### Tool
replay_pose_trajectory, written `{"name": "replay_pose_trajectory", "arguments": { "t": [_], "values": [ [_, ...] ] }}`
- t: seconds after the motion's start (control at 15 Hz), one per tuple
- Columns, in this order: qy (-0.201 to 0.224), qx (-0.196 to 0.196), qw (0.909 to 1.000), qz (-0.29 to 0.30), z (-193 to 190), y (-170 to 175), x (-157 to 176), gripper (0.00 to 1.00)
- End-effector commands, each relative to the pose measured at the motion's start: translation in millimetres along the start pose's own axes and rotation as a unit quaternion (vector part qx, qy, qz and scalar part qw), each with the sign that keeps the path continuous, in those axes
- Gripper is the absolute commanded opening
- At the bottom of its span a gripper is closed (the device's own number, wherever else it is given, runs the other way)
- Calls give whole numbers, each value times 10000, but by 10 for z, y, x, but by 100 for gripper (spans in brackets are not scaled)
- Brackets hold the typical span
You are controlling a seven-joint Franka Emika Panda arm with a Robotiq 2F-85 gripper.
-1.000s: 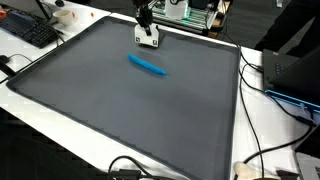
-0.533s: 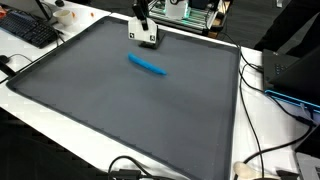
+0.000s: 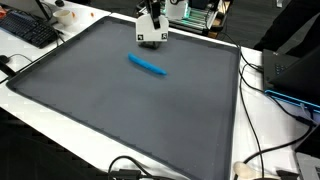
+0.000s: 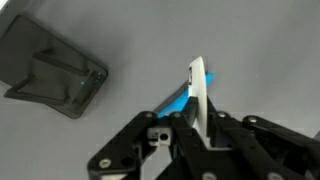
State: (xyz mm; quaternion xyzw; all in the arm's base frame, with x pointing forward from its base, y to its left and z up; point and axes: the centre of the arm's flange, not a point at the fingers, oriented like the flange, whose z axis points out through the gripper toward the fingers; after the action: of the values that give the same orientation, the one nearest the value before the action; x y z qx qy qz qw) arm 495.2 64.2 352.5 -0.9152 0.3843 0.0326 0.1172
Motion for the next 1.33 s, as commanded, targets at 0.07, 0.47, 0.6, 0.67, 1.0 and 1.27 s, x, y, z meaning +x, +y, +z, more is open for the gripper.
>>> {"name": "replay_pose_trajectory", "arguments": {
  "t": [0.07, 0.47, 0.6, 0.67, 1.0, 1.27],
  "values": [
    [-229, -512, 9921, -1121, 194, -465, 51, 2],
    [-418, -1167, 9600, -2510, 452, -755, 100, 2],
    [-485, -1396, 9443, -2940, 534, -814, 116, 2],
    [-514, -1494, 9354, -3162, 577, -837, 119, 2],
    [-583, -1888, 8999, -3887, 762, -909, 145, 2],
    [-609, -1895, 8903, -4096, 867, -1004, 162, 2]
  ]
}}
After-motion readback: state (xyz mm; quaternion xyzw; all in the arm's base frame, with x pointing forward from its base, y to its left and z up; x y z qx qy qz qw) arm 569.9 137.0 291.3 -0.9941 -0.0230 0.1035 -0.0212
